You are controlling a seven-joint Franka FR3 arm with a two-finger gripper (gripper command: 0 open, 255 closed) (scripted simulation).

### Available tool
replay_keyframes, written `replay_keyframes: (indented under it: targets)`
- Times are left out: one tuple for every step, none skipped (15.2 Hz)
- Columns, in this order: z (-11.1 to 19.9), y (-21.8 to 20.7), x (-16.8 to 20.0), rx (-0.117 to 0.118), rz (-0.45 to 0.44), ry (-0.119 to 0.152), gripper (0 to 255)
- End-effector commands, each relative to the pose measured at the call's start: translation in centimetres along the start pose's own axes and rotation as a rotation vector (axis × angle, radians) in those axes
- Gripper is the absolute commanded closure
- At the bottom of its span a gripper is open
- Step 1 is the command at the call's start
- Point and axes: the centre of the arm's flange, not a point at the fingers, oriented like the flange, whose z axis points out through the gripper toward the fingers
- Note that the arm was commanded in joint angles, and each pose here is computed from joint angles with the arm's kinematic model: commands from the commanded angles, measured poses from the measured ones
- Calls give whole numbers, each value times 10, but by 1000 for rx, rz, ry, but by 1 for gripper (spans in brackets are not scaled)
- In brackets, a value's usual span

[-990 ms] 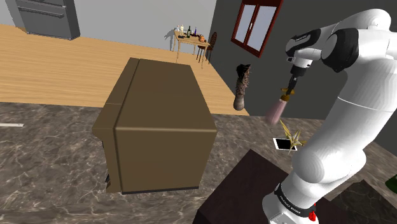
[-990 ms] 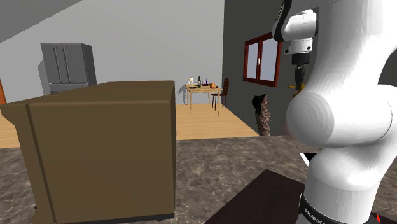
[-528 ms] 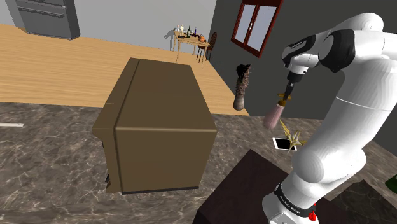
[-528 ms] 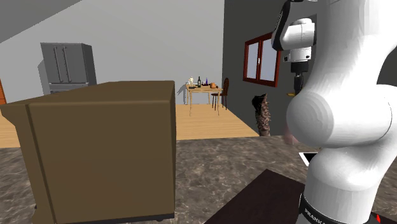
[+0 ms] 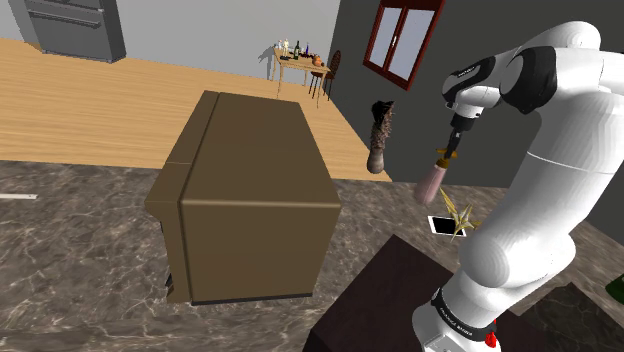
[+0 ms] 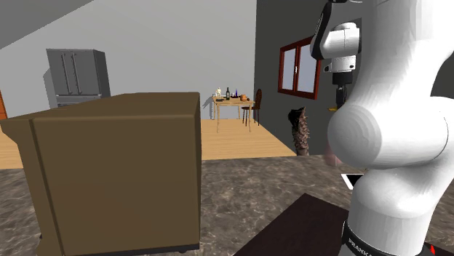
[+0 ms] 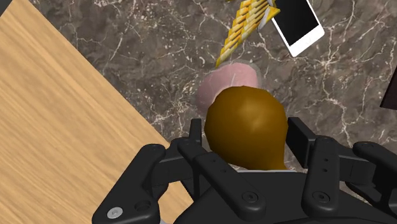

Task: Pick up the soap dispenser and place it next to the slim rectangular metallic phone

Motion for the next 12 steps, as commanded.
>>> replay_keyframes:
  targets:
    - [0, 0, 0, -1, 0, 0, 0]
    - [0, 0, 0, -1, 0, 0, 0]
    - [0, 0, 0, -1, 0, 0, 0]
    - [0, 0, 0, -1, 0, 0, 0]
    - [0, 0, 0, -1, 0, 0, 0]
    - [0, 0, 0, -1, 0, 0, 0]
    - [-13, 0, 0, -1, 0, 0, 0]
    - [-27, 0, 0, -1, 0, 0, 0]
    - [-40, 0, 0, -1, 0, 0, 0]
    - [-50, 0, 0, -1, 0, 0, 0]
    - [-50, 0, 0, -1, 0, 0, 0]
    - [-50, 0, 0, -1, 0, 0, 0]
